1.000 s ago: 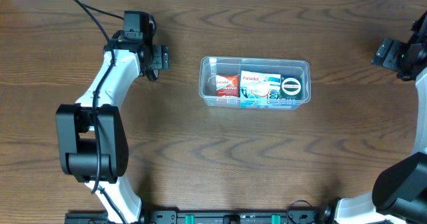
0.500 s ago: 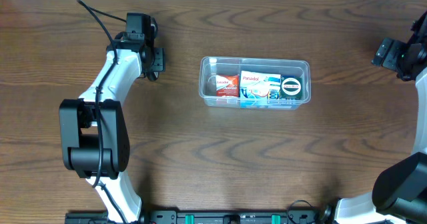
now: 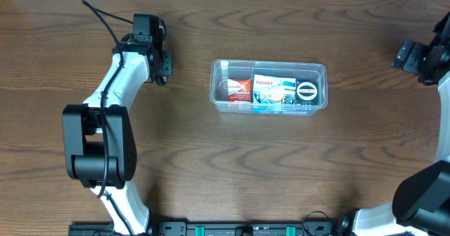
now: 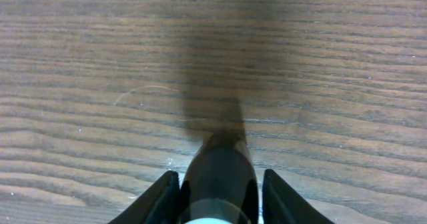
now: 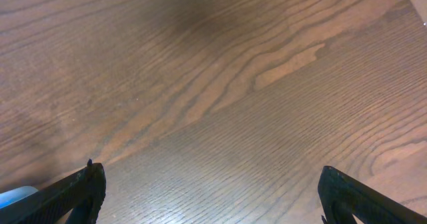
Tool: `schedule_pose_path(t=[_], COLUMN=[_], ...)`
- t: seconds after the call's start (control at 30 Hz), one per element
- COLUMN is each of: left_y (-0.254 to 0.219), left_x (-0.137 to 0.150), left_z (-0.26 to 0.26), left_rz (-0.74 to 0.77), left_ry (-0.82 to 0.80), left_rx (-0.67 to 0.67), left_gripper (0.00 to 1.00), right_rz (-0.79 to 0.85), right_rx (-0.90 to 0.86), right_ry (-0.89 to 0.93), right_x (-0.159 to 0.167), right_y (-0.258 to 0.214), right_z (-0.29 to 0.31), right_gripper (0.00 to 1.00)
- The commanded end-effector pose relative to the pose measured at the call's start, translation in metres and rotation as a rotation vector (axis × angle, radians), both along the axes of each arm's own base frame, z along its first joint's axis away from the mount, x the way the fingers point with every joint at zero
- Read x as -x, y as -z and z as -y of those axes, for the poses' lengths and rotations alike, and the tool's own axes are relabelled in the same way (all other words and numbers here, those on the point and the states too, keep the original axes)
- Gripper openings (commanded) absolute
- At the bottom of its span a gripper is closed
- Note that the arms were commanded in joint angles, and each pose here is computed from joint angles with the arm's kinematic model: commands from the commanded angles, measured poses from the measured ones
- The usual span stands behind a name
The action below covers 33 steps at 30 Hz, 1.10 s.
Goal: Pack container
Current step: 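Lift the bottle with the left gripper and carry it toward the container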
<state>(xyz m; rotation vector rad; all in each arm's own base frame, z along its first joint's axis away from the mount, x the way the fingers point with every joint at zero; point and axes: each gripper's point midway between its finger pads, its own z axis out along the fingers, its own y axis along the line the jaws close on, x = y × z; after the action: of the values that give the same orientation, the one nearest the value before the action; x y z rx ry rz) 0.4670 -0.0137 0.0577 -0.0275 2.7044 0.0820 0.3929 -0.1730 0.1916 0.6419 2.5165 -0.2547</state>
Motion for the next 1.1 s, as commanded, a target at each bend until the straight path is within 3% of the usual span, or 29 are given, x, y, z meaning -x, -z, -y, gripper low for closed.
schedule_pose_path(t=[0.0,0.1,0.37,0.77,1.07], left_y=[0.004,0.004,-0.007,-0.081,-0.123], left_x=[0.001,0.001,-0.001,0.009,0.032], left_z=[-0.001,-0.001,-0.001,0.005,0.057], left_rz=[-0.014,-0.014,0.011,0.141,0.197], left_ry=[0.004,0.004,0.003,-0.019,0.069], left_rx=[-0.008,-0.007,-0.006,0.024,0.060], left_gripper=[0.38,0.33,0.32,0.31,0.31], right_rz=[0.000,0.000,0.000,0.000,0.000], right_rx=[-0.003,-0.003,-0.003,-0.003,-0.003], right_ry=[0.016,0.016,0.016,0.016,0.015], right_x=[0.001,0.001,0.001,0.001,0.001], right_y=[0.001,0.001,0.001,0.001,0.001], right_z=[0.003,0.003,0.003,0.003,0.003], right_gripper=[0.99,0.99,0.99,0.99,0.99])
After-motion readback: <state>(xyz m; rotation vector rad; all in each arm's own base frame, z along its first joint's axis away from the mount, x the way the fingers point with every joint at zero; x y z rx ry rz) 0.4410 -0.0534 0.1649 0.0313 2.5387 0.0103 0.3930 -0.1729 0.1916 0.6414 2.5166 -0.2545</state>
